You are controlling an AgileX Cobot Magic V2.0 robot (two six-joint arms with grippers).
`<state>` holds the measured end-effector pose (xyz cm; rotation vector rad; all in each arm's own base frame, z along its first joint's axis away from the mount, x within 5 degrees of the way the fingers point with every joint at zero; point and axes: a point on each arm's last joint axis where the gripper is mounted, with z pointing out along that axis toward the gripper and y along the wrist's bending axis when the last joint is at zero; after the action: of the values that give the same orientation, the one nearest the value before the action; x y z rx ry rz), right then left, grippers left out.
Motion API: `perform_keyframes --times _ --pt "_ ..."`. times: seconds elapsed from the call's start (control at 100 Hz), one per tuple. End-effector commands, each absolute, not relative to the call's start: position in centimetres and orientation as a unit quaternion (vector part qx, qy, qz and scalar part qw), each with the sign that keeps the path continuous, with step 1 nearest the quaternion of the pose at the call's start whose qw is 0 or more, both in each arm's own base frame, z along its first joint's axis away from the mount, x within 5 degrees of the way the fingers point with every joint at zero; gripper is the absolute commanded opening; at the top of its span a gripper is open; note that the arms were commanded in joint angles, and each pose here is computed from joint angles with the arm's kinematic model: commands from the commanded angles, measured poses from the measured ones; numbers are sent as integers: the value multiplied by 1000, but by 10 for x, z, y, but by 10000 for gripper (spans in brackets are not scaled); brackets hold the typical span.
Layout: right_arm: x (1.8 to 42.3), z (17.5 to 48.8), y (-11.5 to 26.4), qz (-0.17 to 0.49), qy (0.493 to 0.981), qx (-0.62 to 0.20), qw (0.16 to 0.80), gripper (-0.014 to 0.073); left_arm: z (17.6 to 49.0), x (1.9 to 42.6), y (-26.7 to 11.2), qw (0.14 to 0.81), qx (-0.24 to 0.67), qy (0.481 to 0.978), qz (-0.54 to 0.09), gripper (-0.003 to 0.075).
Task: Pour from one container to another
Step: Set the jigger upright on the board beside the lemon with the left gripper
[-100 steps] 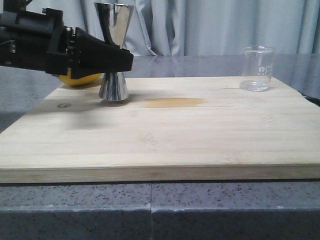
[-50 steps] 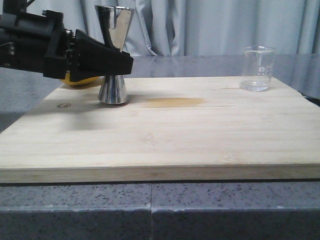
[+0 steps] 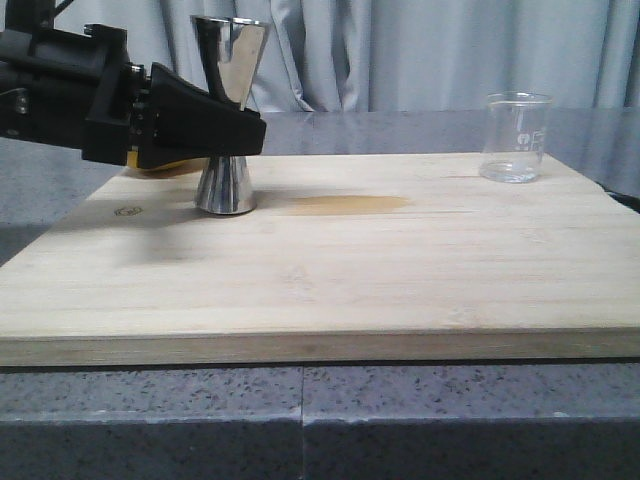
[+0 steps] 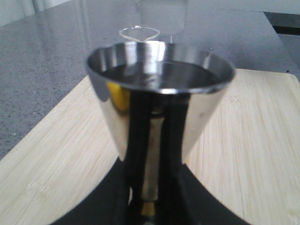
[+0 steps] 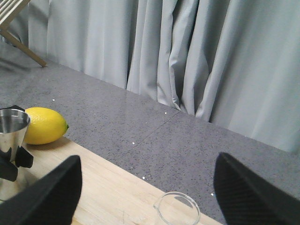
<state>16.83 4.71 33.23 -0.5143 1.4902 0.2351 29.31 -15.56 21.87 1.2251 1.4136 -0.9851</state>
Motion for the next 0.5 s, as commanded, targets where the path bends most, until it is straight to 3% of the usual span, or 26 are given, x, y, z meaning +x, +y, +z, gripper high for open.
perform_keyframes --times 0.0,0.49 --pt "164 346 49 120 645 -233 718 534 244 292 -156 527 487 552 -425 -19" --pt "164 346 49 120 645 -233 718 533 224 302 -160 520 445 561 -466 -19"
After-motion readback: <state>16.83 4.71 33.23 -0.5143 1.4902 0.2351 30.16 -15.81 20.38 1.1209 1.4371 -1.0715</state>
